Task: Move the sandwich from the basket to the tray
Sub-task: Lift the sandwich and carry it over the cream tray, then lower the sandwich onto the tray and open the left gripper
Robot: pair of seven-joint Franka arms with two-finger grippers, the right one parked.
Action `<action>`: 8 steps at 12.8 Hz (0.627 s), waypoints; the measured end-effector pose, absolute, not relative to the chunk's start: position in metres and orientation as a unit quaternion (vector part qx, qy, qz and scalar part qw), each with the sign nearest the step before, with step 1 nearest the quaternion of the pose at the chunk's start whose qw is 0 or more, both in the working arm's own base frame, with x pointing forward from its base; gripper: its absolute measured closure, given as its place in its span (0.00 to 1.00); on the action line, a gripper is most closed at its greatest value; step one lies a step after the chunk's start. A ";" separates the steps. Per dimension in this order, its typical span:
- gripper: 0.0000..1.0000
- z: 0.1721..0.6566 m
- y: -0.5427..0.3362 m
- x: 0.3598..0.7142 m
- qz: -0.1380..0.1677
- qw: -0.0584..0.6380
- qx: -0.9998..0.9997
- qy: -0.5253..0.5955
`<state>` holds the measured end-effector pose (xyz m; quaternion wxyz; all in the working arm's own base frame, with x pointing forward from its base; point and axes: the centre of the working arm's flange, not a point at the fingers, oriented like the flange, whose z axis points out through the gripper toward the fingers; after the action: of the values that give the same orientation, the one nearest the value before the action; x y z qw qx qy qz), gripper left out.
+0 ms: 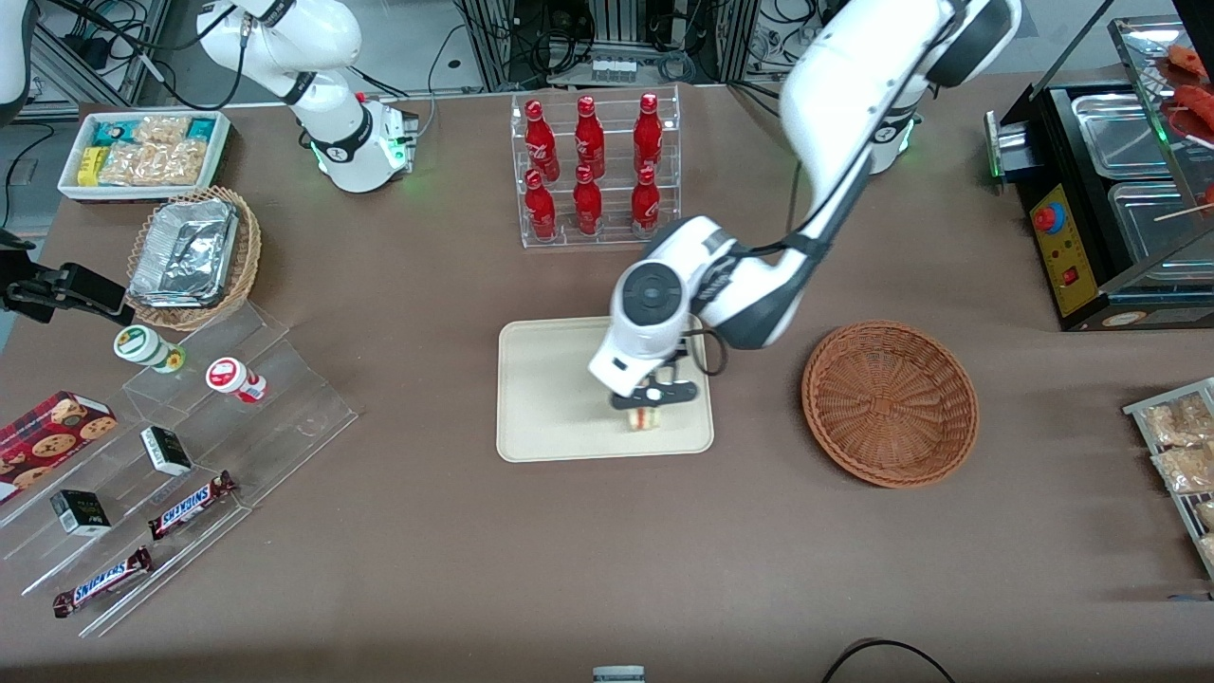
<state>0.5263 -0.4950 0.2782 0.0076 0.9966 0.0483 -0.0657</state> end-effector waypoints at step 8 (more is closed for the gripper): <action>0.81 0.249 -0.544 0.513 -0.062 -0.010 0.996 0.064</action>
<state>0.5127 -0.5437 0.2487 -0.0104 0.9960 0.0635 -0.0620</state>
